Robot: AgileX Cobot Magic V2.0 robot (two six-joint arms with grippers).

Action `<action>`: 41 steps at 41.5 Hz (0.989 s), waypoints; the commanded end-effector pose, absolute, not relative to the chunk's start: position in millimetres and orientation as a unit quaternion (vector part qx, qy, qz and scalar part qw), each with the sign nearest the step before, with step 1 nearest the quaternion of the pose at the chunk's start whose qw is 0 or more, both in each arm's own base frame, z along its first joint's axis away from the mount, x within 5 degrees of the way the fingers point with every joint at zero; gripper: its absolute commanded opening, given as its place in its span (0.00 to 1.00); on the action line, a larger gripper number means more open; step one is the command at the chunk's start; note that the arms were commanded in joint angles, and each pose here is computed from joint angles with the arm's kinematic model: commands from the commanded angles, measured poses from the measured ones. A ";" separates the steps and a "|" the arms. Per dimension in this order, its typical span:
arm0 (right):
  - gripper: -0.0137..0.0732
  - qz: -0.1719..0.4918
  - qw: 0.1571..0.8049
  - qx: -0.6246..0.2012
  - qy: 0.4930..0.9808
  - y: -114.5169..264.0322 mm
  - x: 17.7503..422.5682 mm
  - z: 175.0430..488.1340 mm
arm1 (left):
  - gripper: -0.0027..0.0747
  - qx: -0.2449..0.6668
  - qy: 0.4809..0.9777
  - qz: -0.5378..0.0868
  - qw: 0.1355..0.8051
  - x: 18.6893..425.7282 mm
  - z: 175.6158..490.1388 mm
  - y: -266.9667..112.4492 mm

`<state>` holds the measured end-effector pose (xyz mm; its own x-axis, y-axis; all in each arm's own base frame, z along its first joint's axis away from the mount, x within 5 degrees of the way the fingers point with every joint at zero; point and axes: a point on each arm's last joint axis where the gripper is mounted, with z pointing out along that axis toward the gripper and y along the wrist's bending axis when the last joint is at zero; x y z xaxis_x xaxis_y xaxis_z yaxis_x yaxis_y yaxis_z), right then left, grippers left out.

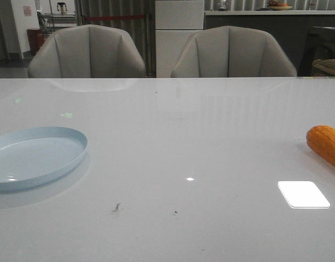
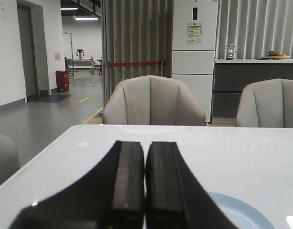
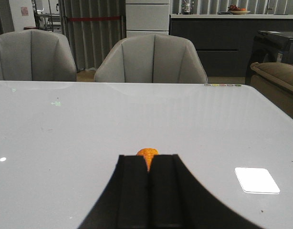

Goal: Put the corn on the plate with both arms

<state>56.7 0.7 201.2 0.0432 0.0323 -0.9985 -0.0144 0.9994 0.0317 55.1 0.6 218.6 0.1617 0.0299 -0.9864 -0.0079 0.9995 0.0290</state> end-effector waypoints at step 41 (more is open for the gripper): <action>0.22 0.062 0.835 0.031 0.546 1.5 83.8 419.4 | 0.20 0.041 0.545 0.057 0.836 60.4 415.8 -0.3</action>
